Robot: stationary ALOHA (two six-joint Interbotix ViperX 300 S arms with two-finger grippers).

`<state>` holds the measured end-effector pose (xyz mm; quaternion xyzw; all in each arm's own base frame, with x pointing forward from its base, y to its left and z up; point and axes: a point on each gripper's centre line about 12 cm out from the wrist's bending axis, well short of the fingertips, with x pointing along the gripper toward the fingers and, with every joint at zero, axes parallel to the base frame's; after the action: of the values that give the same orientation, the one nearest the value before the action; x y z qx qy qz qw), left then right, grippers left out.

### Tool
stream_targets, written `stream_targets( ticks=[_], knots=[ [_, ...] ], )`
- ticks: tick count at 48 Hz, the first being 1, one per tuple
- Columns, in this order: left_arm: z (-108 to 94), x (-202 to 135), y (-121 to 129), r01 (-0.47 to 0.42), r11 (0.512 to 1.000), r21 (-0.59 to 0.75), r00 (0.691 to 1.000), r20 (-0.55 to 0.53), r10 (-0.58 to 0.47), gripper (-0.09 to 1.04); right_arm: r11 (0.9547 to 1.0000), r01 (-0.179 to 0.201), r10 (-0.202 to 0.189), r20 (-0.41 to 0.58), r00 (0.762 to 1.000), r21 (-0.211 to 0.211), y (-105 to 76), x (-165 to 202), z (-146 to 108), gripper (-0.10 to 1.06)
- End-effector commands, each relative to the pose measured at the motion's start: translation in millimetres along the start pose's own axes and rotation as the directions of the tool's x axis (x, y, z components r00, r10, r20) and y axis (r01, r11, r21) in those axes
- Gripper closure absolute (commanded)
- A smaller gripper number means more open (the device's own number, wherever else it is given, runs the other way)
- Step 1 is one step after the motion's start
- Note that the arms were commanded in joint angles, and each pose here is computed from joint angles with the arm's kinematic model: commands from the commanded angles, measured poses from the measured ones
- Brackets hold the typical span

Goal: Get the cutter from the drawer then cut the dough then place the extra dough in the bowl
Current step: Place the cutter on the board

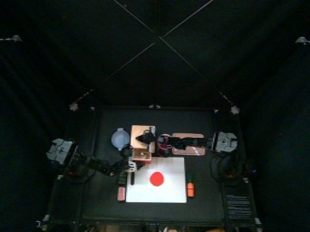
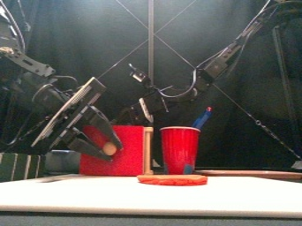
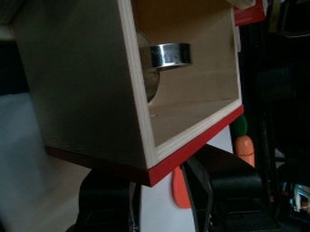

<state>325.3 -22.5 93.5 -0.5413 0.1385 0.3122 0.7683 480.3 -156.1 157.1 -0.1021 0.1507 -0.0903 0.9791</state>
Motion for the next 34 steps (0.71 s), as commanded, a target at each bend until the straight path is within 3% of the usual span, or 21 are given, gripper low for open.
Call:
stream_targets(
  ticks=[1, 13, 26, 34],
  knots=[
    [-1, 3, -8, 0.024, 1.0, 0.001, 1.0, 0.007, -0.024, 0.3, 0.9997, 0.026, -0.026, 0.038, 0.999, 0.002, -12.2, -3, 16, 1.04],
    [-2, 1, -6, 0.031, 0.999, 0.029, 0.999, -0.015, -0.031, 0.01, 0.9997, 0.025, -0.025, 0.033, 0.999, 0.003, -11.7, -2, 14, 1.04],
    [15, -37, -11, 0.102, 0.995, 0.01, 0.994, -0.037, -0.102, 0.01, 0.9996, 0.026, -0.027, 0.039, 0.999, 0.002, -12.5, -2, 16, 1.04],
    [28, -85, -6, 0.204, 0.978, 0.039, 0.97, -0.14, -0.196, 0.01, 0.9995, 0.029, -0.03, 0.046, 0.998, 0.009, -13.9, -1, 22, 1.04]
  ],
)
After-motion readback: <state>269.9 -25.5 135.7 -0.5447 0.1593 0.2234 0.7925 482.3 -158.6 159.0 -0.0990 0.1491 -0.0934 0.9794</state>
